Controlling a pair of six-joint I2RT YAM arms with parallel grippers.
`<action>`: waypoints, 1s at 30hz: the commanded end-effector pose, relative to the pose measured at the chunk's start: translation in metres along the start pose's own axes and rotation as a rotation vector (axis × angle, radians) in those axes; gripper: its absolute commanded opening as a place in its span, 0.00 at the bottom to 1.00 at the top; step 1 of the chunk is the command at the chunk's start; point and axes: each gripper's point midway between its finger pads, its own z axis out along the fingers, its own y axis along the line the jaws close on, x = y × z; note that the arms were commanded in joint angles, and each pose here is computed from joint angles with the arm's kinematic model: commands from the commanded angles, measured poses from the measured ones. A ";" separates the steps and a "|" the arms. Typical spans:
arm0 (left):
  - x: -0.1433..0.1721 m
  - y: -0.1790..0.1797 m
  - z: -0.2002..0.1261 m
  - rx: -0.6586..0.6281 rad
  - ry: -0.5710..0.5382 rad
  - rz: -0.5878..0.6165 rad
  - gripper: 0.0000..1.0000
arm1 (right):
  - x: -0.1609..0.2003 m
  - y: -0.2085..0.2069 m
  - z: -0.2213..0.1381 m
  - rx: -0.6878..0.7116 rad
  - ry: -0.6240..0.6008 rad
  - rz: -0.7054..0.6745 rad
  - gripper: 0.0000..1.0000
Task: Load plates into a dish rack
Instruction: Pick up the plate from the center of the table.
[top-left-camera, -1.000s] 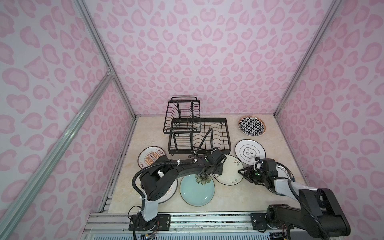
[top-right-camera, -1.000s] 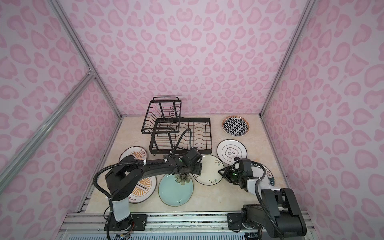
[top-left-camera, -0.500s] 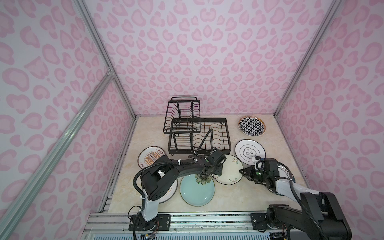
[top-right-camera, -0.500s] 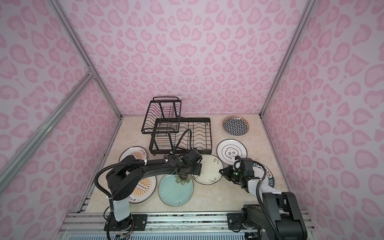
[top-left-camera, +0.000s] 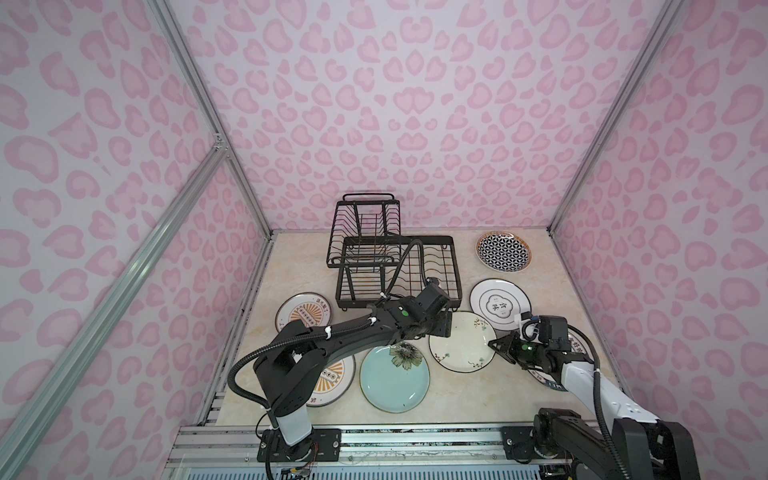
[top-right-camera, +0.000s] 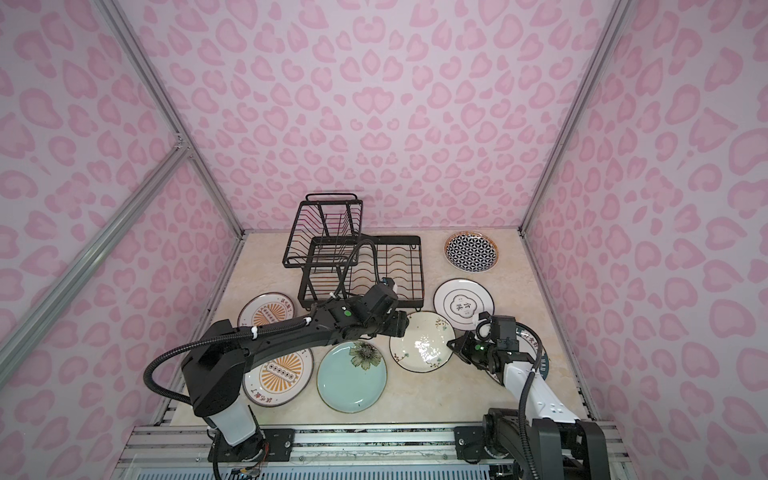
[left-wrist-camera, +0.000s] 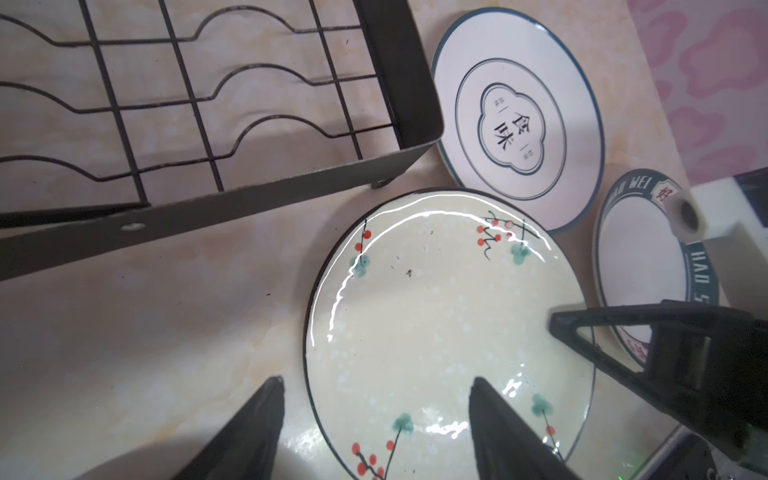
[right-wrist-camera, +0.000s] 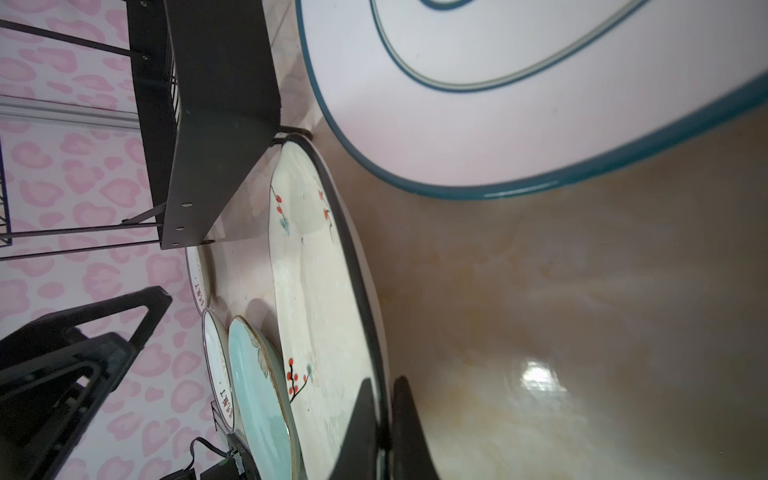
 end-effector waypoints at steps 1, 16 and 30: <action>-0.003 0.005 -0.012 -0.002 0.012 0.001 0.73 | 0.003 0.016 -0.007 -0.072 0.016 -0.004 0.00; -0.017 0.005 -0.038 0.085 0.028 -0.055 0.74 | -0.010 0.057 -0.039 -0.180 -0.047 -0.070 0.00; -0.066 -0.016 -0.109 0.220 -0.068 -0.064 0.75 | -0.049 0.119 -0.070 -0.350 -0.184 -0.129 0.00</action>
